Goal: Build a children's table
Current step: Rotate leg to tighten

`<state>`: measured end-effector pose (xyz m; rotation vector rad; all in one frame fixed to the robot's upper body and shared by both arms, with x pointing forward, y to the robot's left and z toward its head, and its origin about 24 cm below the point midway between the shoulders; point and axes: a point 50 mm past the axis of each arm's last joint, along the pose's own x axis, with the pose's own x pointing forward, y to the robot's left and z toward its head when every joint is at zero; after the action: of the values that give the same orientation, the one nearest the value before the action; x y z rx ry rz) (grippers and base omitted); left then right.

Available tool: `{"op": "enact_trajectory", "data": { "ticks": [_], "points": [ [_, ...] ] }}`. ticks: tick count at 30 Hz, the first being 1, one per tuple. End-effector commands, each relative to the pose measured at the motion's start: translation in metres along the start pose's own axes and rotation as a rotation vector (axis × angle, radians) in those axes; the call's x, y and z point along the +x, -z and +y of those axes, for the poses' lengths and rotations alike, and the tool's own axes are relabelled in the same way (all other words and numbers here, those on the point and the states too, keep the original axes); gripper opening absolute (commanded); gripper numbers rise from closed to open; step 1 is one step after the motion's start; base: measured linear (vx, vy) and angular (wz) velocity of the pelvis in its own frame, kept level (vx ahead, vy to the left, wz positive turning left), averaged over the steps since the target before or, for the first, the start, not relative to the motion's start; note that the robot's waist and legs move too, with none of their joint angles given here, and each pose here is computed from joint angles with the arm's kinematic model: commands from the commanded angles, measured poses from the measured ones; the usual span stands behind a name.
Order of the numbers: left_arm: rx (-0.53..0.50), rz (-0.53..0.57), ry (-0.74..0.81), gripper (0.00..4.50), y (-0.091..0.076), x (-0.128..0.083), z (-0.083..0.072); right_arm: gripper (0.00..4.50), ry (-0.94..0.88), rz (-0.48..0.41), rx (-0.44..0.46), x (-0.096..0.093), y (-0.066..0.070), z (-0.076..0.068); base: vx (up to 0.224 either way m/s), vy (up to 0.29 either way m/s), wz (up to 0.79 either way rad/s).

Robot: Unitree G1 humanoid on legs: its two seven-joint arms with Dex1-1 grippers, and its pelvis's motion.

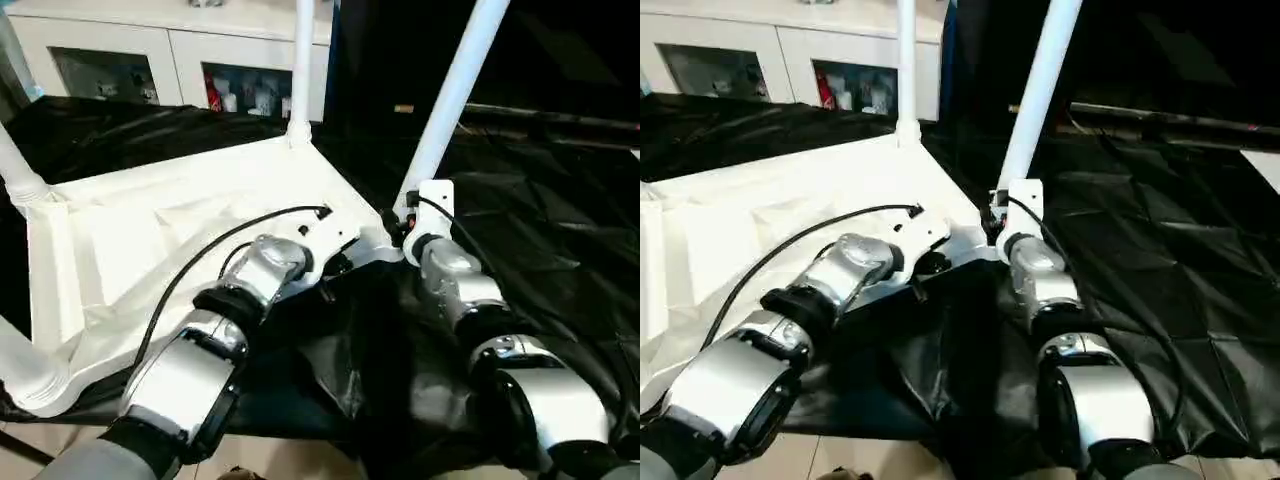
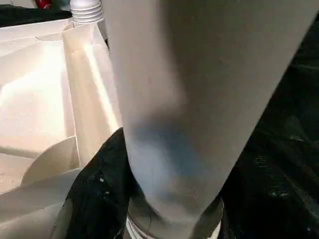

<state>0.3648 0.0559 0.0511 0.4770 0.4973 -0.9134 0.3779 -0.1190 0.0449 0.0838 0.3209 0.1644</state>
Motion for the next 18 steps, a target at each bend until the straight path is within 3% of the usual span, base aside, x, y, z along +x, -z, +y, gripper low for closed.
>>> {"op": "enact_trajectory", "data": {
  "ticks": [1, 6, 7, 8, 18],
  "points": [
    [0.040, -0.039, -0.040, 0.00, -0.019, 0.005, -0.003, 2.06, -0.092, 0.328, 0.046, -0.013, 0.075, 0.031, 0.000, 0.000, 0.00],
    [0.036, -0.038, -0.046, 0.00, -0.019, 0.004, 0.000, 2.06, -0.107, 0.319, 0.054, -0.011, 0.070, 0.032, 0.000, 0.000, 0.00],
    [0.036, -0.038, -0.047, 0.00, -0.019, 0.003, 0.000, 2.62, -0.108, 0.317, 0.055, -0.011, 0.069, 0.032, 0.000, 0.000, 0.00],
    [0.036, -0.042, -0.044, 0.00, -0.019, 0.003, 0.001, 2.76, -0.112, 0.304, 0.059, -0.009, 0.064, 0.031, 0.000, 0.000, 0.00],
    [0.036, -0.132, 0.020, 0.00, -0.026, 0.000, 0.000, 3.64, -0.160, 0.217, -0.005, -0.004, 0.040, 0.021, 0.000, 0.000, 0.00]
  ]
}}
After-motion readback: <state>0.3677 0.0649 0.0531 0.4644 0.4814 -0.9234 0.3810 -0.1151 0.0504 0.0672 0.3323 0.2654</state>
